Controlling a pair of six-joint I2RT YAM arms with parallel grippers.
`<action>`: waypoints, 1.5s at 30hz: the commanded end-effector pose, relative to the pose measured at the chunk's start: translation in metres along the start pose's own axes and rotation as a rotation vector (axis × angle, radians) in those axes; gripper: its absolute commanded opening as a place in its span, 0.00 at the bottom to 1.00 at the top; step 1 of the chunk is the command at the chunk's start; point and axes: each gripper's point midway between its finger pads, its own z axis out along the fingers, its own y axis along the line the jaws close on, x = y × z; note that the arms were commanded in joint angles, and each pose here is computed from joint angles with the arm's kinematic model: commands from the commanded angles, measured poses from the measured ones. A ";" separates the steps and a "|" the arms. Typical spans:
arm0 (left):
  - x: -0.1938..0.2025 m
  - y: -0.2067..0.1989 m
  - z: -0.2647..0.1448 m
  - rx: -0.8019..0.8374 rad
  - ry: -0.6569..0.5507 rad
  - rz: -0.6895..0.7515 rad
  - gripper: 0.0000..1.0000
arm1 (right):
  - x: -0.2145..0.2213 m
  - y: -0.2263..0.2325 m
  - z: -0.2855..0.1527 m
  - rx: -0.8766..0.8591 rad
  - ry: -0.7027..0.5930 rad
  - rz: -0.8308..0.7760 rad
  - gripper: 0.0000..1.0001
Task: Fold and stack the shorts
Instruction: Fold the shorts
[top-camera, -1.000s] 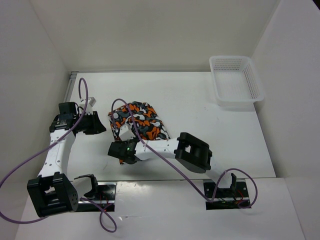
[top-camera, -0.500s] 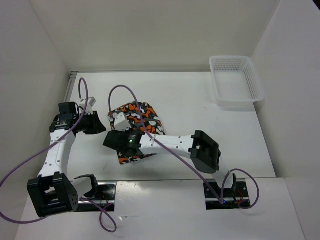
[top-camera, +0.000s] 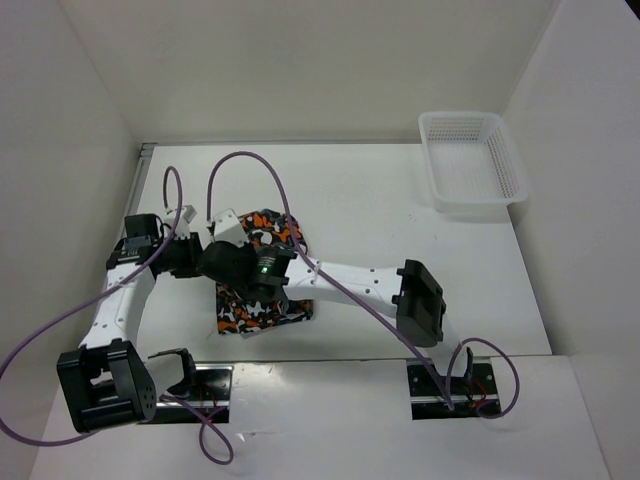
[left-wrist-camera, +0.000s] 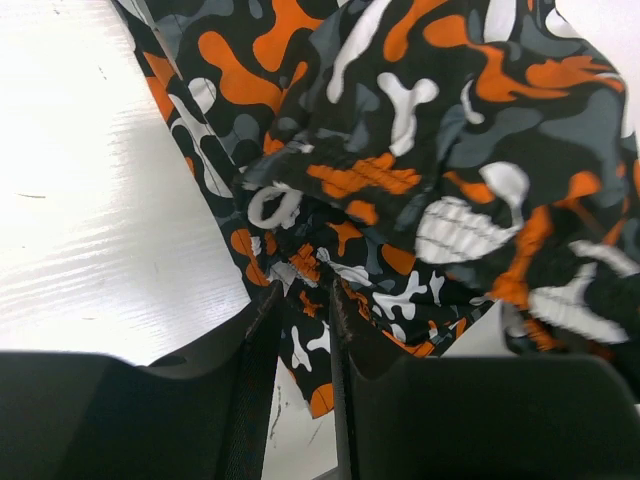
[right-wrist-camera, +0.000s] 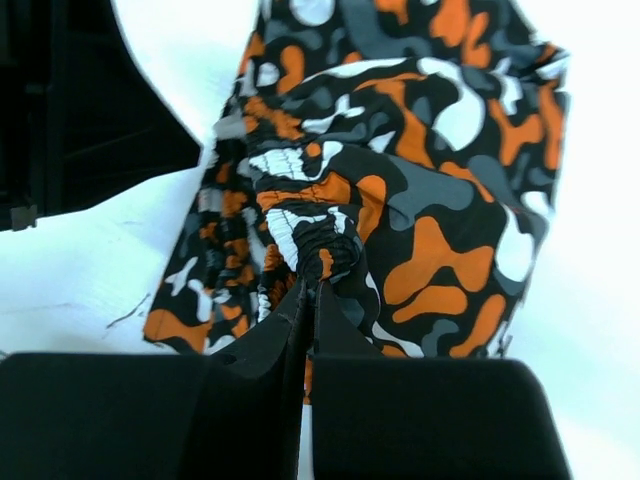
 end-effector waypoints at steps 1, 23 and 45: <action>-0.012 0.000 -0.005 -0.008 -0.041 0.023 0.33 | -0.008 0.025 0.007 -0.092 -0.019 0.054 0.00; 0.013 0.044 0.017 -0.183 -0.027 0.018 0.28 | 0.016 0.084 0.068 -0.275 0.061 0.120 0.00; -0.059 -0.033 -0.019 0.101 -0.165 0.139 0.24 | -0.038 -0.015 -0.035 -0.208 -0.112 0.276 0.45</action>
